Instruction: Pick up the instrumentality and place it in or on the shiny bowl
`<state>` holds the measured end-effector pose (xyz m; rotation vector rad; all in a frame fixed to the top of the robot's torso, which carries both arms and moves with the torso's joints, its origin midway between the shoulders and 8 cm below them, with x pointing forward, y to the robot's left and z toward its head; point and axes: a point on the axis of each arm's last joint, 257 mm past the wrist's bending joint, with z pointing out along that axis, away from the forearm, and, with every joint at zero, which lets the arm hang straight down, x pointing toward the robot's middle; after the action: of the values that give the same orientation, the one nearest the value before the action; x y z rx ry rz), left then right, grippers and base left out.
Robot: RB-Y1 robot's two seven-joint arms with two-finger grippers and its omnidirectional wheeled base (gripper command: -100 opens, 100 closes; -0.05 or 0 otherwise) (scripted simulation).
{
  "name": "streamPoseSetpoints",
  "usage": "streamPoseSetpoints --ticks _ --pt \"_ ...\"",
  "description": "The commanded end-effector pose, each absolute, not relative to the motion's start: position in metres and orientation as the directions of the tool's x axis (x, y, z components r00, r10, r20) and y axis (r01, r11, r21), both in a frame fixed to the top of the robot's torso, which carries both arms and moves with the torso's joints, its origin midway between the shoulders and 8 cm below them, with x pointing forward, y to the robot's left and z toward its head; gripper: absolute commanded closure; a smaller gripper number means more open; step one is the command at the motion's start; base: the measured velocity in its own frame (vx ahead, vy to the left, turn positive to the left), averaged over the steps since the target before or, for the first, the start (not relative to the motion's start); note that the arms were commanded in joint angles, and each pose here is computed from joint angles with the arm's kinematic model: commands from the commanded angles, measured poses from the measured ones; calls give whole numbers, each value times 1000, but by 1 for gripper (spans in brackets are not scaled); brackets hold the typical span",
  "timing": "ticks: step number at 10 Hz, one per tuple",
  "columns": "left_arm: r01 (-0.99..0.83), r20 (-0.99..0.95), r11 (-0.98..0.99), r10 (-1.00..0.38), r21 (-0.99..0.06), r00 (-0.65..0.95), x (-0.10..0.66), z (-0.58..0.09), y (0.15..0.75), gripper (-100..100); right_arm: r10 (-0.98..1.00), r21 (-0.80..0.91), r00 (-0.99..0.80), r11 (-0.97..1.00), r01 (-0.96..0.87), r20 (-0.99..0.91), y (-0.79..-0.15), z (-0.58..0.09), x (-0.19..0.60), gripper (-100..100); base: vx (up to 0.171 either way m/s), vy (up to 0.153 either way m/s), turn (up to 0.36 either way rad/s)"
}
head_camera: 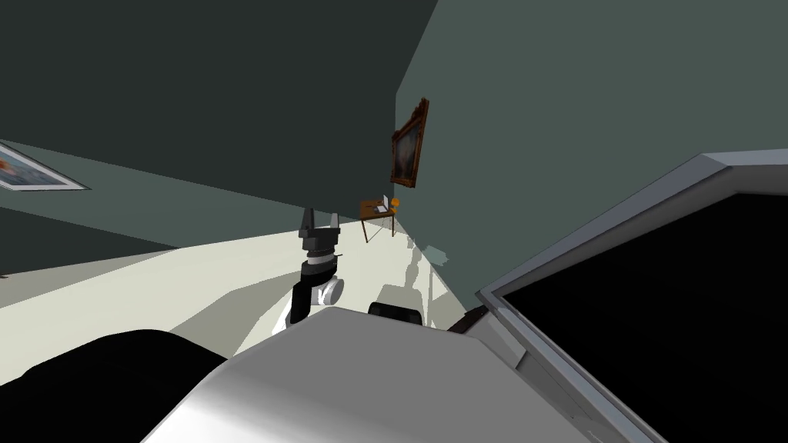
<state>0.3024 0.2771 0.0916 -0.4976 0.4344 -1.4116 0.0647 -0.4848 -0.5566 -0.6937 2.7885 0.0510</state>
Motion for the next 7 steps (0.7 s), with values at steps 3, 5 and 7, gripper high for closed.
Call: streamPoseSetpoints --ticks 3,5,7 --pt "818 7 89 -994 -569 113 302 92 277 0 -437 -31 -860 895 -445 -264 -472 -574 60 -100 -2 -39 66" --pt "818 7 89 -994 -569 113 302 92 277 0 -440 -31 -858 893 -448 -264 -475 -573 62 100 -1 -9 7" --pt "818 7 89 -994 -569 113 302 92 277 0 -439 -27 -858 893 -448 -265 -474 -573 61 100 0 0 0"
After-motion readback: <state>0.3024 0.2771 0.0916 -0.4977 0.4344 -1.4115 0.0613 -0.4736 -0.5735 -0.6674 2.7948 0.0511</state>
